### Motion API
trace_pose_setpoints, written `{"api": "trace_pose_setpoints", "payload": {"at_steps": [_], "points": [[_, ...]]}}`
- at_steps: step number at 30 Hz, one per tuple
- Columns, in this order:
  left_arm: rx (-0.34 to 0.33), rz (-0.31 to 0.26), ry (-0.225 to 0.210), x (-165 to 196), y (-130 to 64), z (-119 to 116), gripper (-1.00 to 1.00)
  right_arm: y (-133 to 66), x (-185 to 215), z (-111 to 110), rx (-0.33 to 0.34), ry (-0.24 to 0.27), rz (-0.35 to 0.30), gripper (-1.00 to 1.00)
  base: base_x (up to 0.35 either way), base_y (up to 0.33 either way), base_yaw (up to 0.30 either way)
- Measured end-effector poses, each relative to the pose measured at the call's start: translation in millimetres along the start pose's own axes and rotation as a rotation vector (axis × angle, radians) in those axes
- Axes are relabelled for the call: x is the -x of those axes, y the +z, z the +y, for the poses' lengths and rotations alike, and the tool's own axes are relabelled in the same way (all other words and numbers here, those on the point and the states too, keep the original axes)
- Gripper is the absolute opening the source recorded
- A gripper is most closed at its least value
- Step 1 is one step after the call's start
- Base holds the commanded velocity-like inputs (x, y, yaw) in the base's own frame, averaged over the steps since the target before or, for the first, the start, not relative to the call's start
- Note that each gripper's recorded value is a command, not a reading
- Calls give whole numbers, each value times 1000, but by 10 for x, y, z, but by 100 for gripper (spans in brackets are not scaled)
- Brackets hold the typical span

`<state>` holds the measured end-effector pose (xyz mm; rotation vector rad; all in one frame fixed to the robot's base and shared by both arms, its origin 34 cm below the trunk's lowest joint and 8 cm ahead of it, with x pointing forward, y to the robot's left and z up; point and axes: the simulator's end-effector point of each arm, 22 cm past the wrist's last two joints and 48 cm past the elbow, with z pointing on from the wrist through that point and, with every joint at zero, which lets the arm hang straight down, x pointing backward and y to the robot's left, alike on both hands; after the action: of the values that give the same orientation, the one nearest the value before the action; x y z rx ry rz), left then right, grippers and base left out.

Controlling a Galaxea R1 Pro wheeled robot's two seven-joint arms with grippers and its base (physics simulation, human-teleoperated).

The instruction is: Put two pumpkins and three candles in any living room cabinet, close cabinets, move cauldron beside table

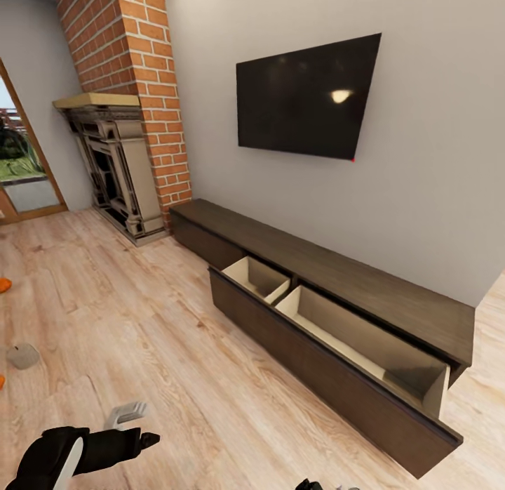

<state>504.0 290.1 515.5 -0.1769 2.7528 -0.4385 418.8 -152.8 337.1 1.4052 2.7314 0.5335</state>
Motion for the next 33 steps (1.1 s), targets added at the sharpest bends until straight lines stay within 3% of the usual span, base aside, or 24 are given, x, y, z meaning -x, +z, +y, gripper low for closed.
{"api": "trace_pose_setpoints", "payload": {"at_steps": [6, 10, 12, 17, 27, 33], "points": [[23, 0, -1, 58, -102, 7, 100, -107, 36, 76, 4, 18, -28, 100, 0, 0, 4], [28, 1, 0, 96, -171, -7, 100, -184, 186, 132, 1, 23, -116, 100, 0, 0, 0], [37, 1, 0, 114, -205, -1, 100, -191, 73, 262, 12, 17, -126, 100, 0, 0, 0], [49, 1, -1, 160, -289, -8, 100, -250, -78, 373, -30, -89, -163, 100, 0, 0, 0], [56, 2, 0, 244, -451, -66, 100, -466, 61, 516, -26, -101, -271, 100, 0, 0, 0], [59, 2, 0, 297, -553, -94, 100, -564, -10, 596, -41, -196, -263, 100, 0, 0, 0]]}}
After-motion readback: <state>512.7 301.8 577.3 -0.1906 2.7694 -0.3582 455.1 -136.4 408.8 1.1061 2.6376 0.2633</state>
